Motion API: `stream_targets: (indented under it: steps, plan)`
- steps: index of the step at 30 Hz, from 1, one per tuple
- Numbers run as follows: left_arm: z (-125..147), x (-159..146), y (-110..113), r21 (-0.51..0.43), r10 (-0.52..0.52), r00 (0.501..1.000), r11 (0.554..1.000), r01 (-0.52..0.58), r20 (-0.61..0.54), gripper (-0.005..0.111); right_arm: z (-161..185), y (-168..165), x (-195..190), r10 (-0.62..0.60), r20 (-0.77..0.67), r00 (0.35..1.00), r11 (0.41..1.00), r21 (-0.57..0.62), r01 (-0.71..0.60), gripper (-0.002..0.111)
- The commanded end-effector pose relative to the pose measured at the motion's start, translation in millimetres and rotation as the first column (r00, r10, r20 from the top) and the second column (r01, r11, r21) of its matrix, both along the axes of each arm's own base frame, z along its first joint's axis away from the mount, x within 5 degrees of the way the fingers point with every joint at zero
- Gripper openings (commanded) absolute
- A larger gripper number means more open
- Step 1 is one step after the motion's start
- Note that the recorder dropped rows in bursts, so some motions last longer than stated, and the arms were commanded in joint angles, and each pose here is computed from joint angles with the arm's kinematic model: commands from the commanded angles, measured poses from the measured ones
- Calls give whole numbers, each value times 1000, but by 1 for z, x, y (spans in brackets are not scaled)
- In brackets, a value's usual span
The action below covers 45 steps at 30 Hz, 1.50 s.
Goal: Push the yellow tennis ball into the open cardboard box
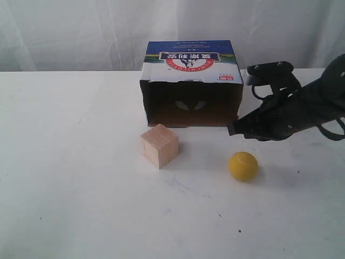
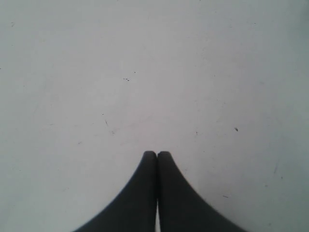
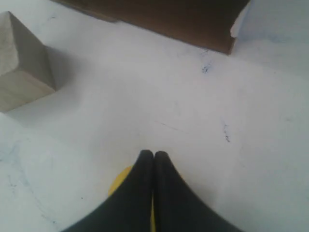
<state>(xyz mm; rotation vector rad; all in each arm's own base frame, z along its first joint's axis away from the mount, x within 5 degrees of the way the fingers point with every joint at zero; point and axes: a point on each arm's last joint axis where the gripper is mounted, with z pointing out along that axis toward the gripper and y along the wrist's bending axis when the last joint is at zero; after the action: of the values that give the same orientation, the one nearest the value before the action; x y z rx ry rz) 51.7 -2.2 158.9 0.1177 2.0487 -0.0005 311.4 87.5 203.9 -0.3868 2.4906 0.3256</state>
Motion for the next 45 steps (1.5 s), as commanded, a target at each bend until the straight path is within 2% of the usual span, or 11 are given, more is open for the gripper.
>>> stream_targets:
  steps: [1,4,14,23,30,32,34,37,45]
  plan:
    - [-1,0,0,-12,6,1000,1000,-6,-9,0,-19,1,6,-14,-47,999,1000,-8,13,0]
    - [-1,0,0,-12,6,1000,1000,-6,-9,0,-27,3,6,-6,-85,996,1000,-6,5,0]
    - [-1,0,0,-12,6,1000,1000,-6,-9,0,-44,13,13,8,-41,999,999,-45,-10,0]
    - [-1,0,0,-12,6,1000,1000,-6,-9,0,-26,38,27,17,171,985,998,-57,-8,0]
    - [-1,0,0,-12,6,1000,1000,-6,-9,0,5,40,36,-15,311,950,999,-30,25,0]
    - [-1,0,0,-12,6,1000,1000,-6,-9,0,10,41,29,9,262,965,1000,-13,-6,0]
    - [-1,0,0,-12,6,1000,1000,-6,-9,0,10,45,15,73,135,988,997,8,-75,0]
    - [-1,0,0,-12,6,1000,1000,-6,-9,0,4,49,1,153,-14,988,988,27,-152,0]
    - [-1,0,0,-12,6,1000,1000,-6,-9,0,-20,61,23,51,12,999,995,86,-52,0]
